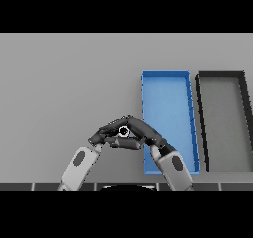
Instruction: Pick up the blue pipe and place it into the blue bin.
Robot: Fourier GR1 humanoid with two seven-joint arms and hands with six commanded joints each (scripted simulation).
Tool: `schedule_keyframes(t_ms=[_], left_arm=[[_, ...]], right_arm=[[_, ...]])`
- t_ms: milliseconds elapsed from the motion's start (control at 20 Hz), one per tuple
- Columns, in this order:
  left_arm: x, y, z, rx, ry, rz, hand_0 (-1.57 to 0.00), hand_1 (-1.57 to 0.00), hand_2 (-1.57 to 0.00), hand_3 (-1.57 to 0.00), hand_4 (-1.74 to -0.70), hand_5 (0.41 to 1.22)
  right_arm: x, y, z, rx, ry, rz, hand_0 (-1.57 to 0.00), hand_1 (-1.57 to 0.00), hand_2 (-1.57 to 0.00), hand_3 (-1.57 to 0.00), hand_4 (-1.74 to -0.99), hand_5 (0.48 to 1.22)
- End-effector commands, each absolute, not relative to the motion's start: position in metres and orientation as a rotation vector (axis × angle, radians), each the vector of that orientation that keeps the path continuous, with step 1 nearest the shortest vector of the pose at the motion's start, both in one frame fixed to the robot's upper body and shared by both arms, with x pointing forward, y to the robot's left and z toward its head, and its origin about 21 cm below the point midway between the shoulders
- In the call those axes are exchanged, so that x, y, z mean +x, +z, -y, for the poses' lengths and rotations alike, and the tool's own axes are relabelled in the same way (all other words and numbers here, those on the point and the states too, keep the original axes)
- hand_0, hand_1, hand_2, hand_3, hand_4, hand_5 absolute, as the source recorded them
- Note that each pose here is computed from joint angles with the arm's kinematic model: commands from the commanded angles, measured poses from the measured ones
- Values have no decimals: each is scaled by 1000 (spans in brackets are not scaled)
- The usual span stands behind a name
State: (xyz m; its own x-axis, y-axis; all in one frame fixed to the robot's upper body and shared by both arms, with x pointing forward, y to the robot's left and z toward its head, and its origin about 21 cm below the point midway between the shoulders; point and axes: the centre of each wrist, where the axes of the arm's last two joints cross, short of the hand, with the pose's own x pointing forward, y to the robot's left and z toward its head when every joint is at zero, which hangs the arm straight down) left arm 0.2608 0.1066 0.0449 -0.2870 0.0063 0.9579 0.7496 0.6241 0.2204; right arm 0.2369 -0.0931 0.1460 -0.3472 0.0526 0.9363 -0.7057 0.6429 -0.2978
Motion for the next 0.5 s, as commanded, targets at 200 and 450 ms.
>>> schedule_keyframes(t_ms=[200,450], left_arm=[[268,44,-112,-601,-924,1672,-384,-358,-350,-275,-1134,1063],[267,42,-116,-543,-918,1584,-125,-117,-114,-89,-991,729]], right_arm=[[238,149,94,501,850,1769,-1567,-1567,-1567,-1565,-1498,1215],[236,151,89,514,844,1822,-1570,-1570,-1570,-1569,-1499,1219]])
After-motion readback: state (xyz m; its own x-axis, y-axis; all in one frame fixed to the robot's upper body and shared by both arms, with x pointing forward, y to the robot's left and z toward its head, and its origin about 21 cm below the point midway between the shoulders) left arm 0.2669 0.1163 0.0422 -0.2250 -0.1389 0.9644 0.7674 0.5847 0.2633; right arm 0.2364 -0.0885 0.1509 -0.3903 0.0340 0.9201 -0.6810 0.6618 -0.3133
